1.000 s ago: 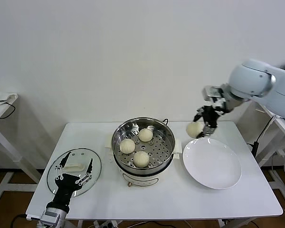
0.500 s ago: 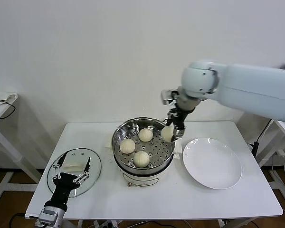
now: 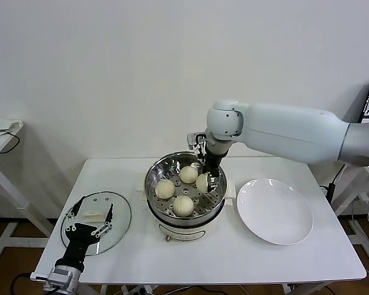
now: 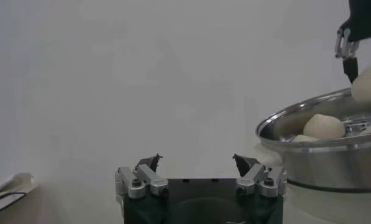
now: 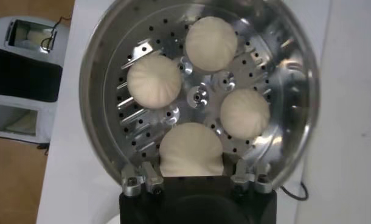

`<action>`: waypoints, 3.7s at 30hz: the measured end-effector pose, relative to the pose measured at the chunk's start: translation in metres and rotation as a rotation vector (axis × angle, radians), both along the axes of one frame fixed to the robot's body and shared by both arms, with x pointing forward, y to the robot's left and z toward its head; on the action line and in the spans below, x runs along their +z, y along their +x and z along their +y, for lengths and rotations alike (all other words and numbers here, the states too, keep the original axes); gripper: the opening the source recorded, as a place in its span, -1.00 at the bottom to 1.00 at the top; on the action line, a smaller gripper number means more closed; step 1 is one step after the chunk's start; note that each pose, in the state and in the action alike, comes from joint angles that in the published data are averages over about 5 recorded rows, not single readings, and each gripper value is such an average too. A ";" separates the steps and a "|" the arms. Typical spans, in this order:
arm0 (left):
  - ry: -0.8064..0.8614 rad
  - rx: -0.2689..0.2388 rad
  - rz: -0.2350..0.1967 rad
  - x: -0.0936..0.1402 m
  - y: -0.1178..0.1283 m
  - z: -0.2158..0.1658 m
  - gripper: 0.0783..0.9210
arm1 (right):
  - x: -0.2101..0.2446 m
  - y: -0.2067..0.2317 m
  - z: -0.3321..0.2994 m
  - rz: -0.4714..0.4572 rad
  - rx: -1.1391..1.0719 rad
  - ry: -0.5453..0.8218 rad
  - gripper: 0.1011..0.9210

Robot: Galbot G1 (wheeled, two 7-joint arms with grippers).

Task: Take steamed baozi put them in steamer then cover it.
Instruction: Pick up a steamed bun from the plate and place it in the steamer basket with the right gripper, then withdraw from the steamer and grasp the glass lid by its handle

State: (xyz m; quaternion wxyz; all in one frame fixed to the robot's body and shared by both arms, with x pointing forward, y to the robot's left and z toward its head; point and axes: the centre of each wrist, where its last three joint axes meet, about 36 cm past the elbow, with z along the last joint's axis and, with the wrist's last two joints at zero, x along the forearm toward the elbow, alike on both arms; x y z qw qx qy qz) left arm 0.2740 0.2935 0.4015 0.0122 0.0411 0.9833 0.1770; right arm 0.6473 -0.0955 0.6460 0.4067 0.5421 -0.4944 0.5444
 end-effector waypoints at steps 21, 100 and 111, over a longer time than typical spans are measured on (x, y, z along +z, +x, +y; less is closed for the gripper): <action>0.001 0.007 0.014 -0.005 0.000 0.004 0.77 | -0.028 0.009 0.004 0.013 0.001 -0.015 0.74; 0.698 0.012 -0.049 -0.087 0.007 0.057 0.77 | -0.273 -0.326 -0.206 -1.025 -1.216 1.583 0.76; 1.048 -0.053 -0.035 -0.122 0.009 0.080 0.77 | -0.289 -0.335 -0.197 -1.020 -1.262 1.577 0.76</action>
